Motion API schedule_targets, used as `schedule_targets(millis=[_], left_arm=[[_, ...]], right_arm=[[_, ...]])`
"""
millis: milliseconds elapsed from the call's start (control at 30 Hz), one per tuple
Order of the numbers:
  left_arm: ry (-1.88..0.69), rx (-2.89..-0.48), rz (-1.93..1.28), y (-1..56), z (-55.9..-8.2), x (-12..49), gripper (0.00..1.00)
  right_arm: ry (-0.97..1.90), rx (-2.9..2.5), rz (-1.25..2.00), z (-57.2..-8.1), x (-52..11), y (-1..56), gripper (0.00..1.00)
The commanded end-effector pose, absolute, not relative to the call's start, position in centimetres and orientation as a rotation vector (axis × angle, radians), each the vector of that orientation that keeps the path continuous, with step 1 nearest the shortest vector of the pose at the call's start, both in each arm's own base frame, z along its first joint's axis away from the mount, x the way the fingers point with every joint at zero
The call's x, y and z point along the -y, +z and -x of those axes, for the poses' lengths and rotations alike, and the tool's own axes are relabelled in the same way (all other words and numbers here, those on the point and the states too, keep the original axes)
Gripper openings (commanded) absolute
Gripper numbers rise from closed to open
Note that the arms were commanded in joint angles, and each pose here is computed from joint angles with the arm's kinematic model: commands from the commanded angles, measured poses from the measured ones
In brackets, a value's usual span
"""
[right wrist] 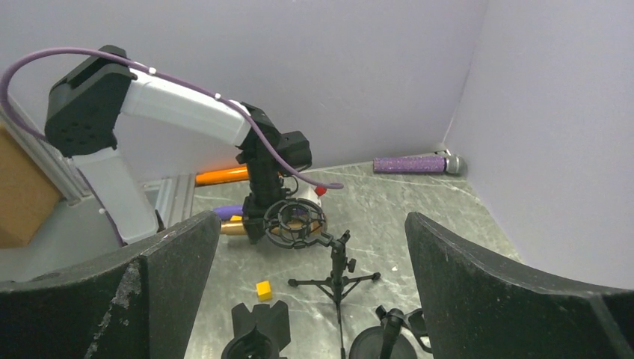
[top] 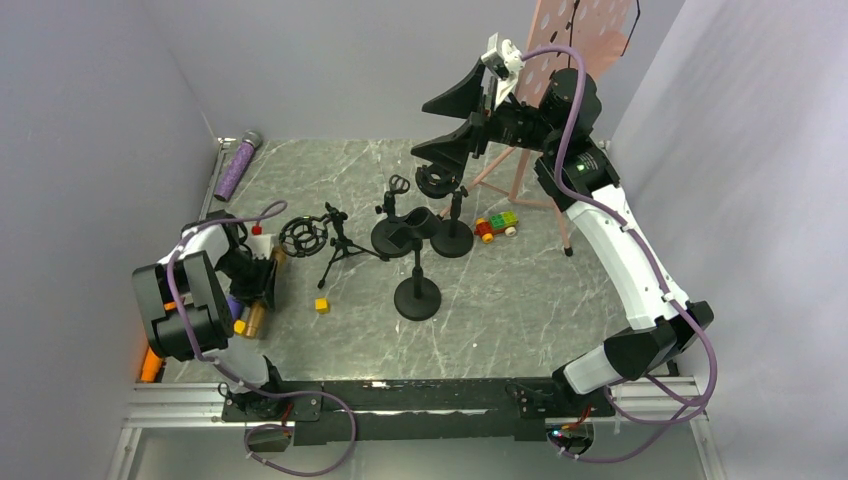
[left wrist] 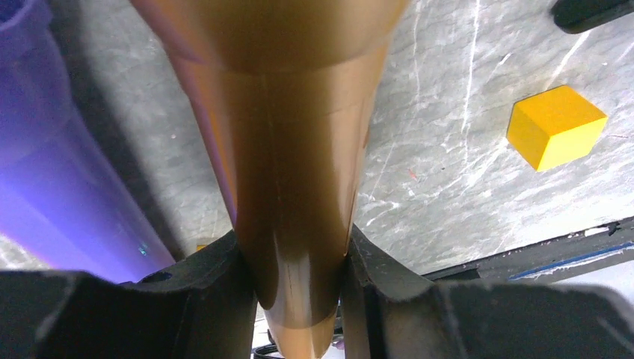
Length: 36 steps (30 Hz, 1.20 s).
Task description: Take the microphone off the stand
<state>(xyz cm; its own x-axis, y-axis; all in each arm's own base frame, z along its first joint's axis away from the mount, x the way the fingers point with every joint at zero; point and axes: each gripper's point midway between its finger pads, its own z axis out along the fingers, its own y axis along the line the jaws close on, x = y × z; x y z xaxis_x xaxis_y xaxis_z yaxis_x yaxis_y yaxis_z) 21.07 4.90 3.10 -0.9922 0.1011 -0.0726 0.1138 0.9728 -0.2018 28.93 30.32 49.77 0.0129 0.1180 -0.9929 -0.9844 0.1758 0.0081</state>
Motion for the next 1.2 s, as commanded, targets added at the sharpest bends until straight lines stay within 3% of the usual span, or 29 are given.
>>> schedule_targets(millis=[0, 300, 767, 900, 1000, 1167], left_arm=[[-0.372, -3.07, -0.182, 2.7, -21.4, -4.5, 0.33], [-0.49, -3.076, -0.119, 2.8, -21.6, -3.3, 0.5], [-0.455, -3.051, -0.129, 5.8, -21.8, -3.5, 0.51], [-0.544, -3.015, -0.144, 7.5, -22.7, -2.7, 0.51], [-0.579, -2.955, -0.137, 9.4, -24.3, -2.4, 0.5], [-0.366, -2.731, -0.159, 12.7, -30.0, -4.6, 0.52]], right_arm=[[1.118, -1.145, 1.006, -28.0, -29.9, 51.3, 1.0], [1.093, -1.154, 1.003, -28.0, -29.6, 51.0, 1.0], [1.109, -1.157, 1.009, -27.8, -29.6, 50.7, 1.0], [1.106, -1.159, 1.007, -27.8, -29.6, 50.7, 1.0], [1.097, -1.16, 1.008, -27.9, -29.5, 50.7, 1.0], [1.086, -1.167, 1.017, -27.8, -29.3, 50.5, 1.0]])
